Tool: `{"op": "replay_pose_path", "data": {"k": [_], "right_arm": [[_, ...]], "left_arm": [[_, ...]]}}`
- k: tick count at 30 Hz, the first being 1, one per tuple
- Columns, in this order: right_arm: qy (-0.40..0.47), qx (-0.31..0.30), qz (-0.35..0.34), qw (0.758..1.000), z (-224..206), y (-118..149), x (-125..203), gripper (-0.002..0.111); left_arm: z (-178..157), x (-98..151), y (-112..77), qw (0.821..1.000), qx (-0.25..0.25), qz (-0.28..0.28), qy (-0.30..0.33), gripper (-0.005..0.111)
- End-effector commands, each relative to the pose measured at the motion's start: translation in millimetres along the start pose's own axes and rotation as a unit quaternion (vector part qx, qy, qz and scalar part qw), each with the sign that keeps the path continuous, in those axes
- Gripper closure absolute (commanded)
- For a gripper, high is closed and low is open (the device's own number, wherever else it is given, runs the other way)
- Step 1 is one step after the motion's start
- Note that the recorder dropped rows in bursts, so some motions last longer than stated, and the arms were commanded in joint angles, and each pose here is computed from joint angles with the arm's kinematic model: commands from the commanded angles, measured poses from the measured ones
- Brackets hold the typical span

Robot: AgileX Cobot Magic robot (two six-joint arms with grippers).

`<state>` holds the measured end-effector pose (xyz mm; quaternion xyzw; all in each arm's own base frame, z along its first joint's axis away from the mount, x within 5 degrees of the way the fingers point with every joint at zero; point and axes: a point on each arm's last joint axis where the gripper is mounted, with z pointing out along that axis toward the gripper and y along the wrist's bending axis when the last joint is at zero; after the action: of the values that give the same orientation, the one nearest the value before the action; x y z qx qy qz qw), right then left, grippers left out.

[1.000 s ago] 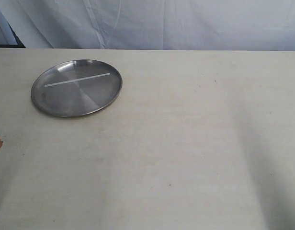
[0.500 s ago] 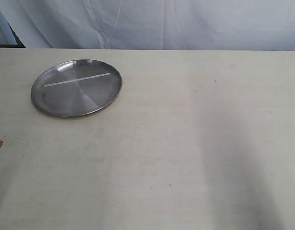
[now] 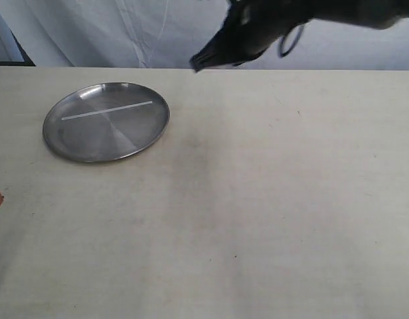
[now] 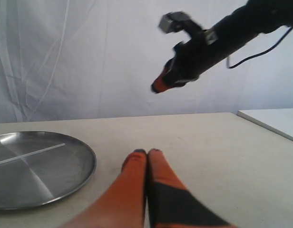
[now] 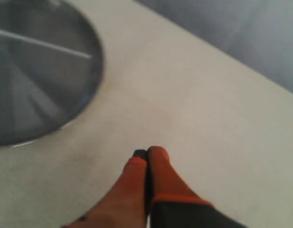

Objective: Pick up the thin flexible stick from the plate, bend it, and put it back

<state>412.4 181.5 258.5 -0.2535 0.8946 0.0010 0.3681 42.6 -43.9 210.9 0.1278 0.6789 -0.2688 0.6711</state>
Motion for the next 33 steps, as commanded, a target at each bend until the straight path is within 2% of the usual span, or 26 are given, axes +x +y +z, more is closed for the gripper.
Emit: {"op": "replay_pose_path", "data": {"k": [1, 5, 15, 23, 33], "right_arm": [[0.013, -0.085, -0.045, 0.995, 56.8, 54.5, -10.9, 0.108], [0.016, -0.121, -0.024, 0.992, 89.9, 77.9, -12.5, 0.108], [0.022, -0.191, -0.004, 0.981, 129.6, 100.8, 5.2, 0.108], [0.028, -0.19, -0.003, 0.981, 143.3, 106.8, 15.1, 0.108], [0.103, -0.209, -0.022, 0.972, 145.9, 110.8, 32.8, 0.108]], "left_arm": [[-0.1, 1.5, 0.5, 1.0, -0.002, 0.001, 0.001, 0.107], [-0.1, 1.5, 0.5, 1.0, -0.002, 0.001, 0.001, 0.107], [-0.1, 1.5, 0.5, 1.0, -0.002, 0.001, 0.001, 0.107], [-0.1, 1.5, 0.5, 1.0, -0.002, 0.001, 0.001, 0.107], [-0.1, 1.5, 0.5, 1.0, -0.002, 0.001, 0.001, 0.107]]}}
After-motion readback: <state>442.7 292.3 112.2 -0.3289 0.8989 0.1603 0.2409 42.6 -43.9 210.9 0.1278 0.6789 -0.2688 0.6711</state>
